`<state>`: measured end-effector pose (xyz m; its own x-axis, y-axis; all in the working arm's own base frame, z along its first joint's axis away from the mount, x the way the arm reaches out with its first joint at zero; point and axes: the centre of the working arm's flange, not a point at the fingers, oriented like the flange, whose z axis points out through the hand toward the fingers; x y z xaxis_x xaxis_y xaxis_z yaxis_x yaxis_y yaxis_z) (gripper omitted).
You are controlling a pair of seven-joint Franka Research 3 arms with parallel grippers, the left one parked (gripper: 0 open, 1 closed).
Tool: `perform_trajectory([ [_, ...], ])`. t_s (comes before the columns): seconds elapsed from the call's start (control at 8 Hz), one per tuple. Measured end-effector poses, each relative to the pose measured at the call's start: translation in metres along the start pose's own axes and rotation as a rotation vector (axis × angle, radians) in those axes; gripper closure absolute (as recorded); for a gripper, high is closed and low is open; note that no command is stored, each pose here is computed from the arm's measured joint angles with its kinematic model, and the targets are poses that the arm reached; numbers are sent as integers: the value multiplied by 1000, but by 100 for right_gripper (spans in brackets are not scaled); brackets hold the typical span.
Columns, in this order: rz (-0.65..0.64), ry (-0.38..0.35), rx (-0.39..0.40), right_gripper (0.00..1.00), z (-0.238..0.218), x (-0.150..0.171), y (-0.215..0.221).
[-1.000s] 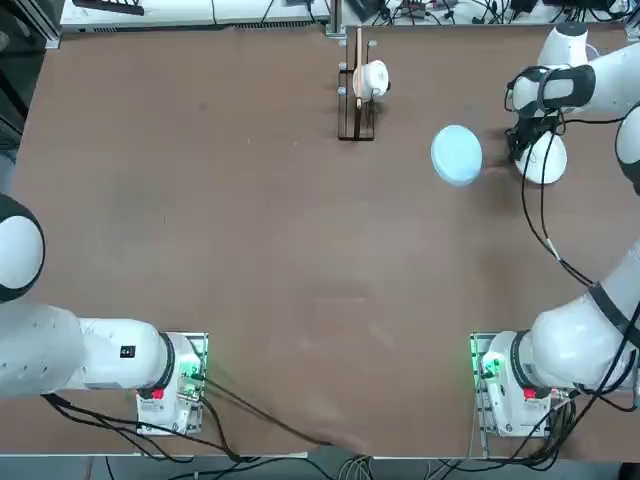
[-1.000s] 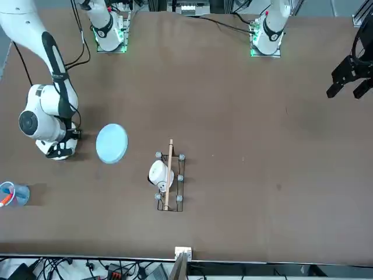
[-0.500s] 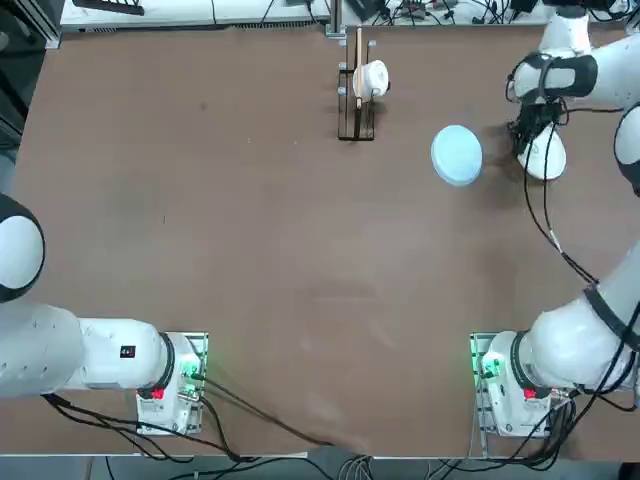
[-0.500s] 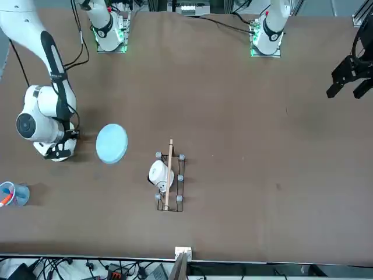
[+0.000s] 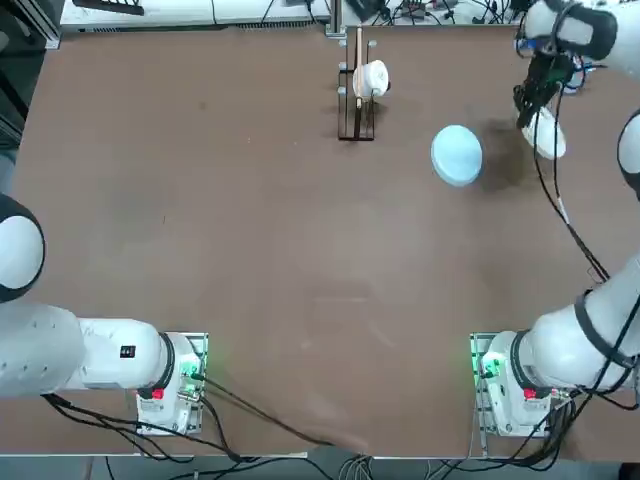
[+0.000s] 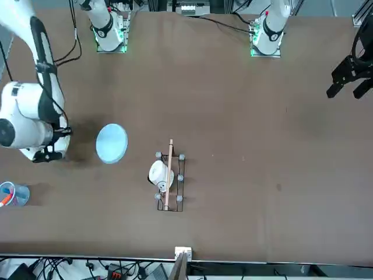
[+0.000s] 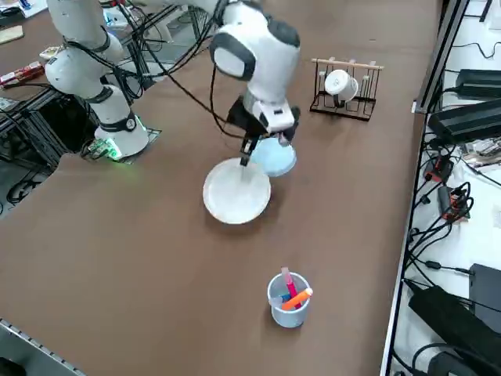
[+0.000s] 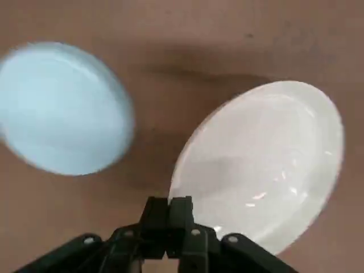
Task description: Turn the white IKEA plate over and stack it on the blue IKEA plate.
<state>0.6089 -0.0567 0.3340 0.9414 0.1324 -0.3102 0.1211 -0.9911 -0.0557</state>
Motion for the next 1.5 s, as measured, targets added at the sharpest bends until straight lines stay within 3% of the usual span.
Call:
perform_trajectory([
  [0.38, -77, 50, 414, 99, -60, -16, -48],
  [0.75, -150, 105, 822, 99, -71, -10, -84],
  [1.12, -309, 172, 1164, 99, -16, 0, -80],
  [1.5, -476, 259, 1364, 99, 44, 3, -79],
])
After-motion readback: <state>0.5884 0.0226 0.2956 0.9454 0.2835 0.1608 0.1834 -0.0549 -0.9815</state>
